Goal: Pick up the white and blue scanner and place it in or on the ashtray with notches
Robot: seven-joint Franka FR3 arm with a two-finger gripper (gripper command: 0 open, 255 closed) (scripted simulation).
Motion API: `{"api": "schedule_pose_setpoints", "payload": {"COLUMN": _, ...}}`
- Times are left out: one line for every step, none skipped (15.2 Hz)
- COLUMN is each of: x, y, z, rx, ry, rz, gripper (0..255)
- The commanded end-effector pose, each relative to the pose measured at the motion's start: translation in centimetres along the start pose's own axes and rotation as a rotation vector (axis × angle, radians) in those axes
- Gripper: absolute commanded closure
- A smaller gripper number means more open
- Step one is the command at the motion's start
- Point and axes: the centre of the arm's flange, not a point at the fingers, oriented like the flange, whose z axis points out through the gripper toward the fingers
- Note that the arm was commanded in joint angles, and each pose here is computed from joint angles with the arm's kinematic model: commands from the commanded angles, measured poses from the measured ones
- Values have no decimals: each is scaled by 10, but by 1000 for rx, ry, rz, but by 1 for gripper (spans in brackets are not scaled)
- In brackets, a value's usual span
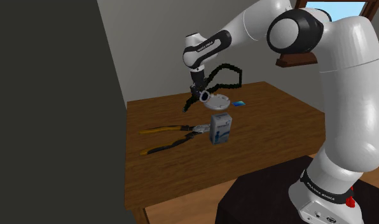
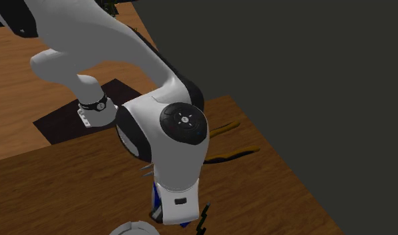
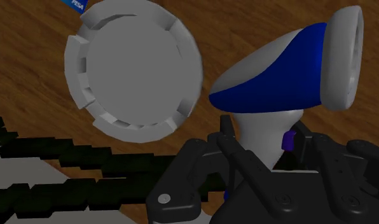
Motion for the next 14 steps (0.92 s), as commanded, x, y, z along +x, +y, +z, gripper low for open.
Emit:
{"api": "schedule_pose_setpoints", "payload": {"x": -3, "y": 26, "z": 2, "rx": 0, "ry": 0, "rz": -2, "gripper": 255}}
{"api": "schedule_pose_setpoints", "payload": {"x": -6, "y": 39, "z": 4, "rx": 0, "ry": 0, "rz": -2, "gripper": 255}}
{"api": "schedule_pose_setpoints", "payload": {"x": -8, "y": 52, "z": 6, "rx": 0, "ry": 0, "rz": -2, "gripper": 255}}
{"api": "schedule_pose_setpoints", "payload": {"x": -10, "y": 64, "z": 8, "rx": 0, "ry": 0, "rz": -2, "gripper": 255}}
{"api": "schedule_pose_setpoints", "payload": {"x": -12, "y": 77, "z": 10, "rx": 0, "ry": 0, "rz": -2, "gripper": 255}}
{"api": "schedule_pose_setpoints", "payload": {"x": -14, "y": 90, "z": 12, "rx": 0, "ry": 0, "rz": -2, "gripper": 255}}
{"api": "schedule_pose_setpoints", "payload": {"x": -16, "y": 103, "z": 14, "rx": 0, "ry": 0, "rz": -2, "gripper": 255}}
{"api": "schedule_pose_setpoints", "payload": {"x": -18, "y": 116, "z": 16, "rx": 0, "ry": 0, "rz": -2, "gripper": 255}}
{"api": "schedule_pose_setpoints", "payload": {"x": -20, "y": 129, "z": 18, "rx": 0, "ry": 0, "rz": -2, "gripper": 255}}
{"api": "schedule_pose_setpoints", "payload": {"x": -24, "y": 150, "z": 22, "rx": 0, "ry": 0, "rz": -2, "gripper": 255}}
{"api": "schedule_pose_setpoints", "payload": {"x": -23, "y": 149, "z": 27, "rx": 0, "ry": 0, "rz": -2, "gripper": 255}}
{"api": "schedule_pose_setpoints", "payload": {"x": -23, "y": 149, "z": 32, "rx": 0, "ry": 0, "rz": -2, "gripper": 255}}
{"api": "schedule_pose_setpoints", "payload": {"x": -22, "y": 148, "z": 37, "rx": 0, "ry": 0, "rz": -2, "gripper": 255}}
{"api": "schedule_pose_setpoints", "payload": {"x": -21, "y": 148, "z": 43, "rx": 0, "ry": 0, "rz": -2, "gripper": 255}}
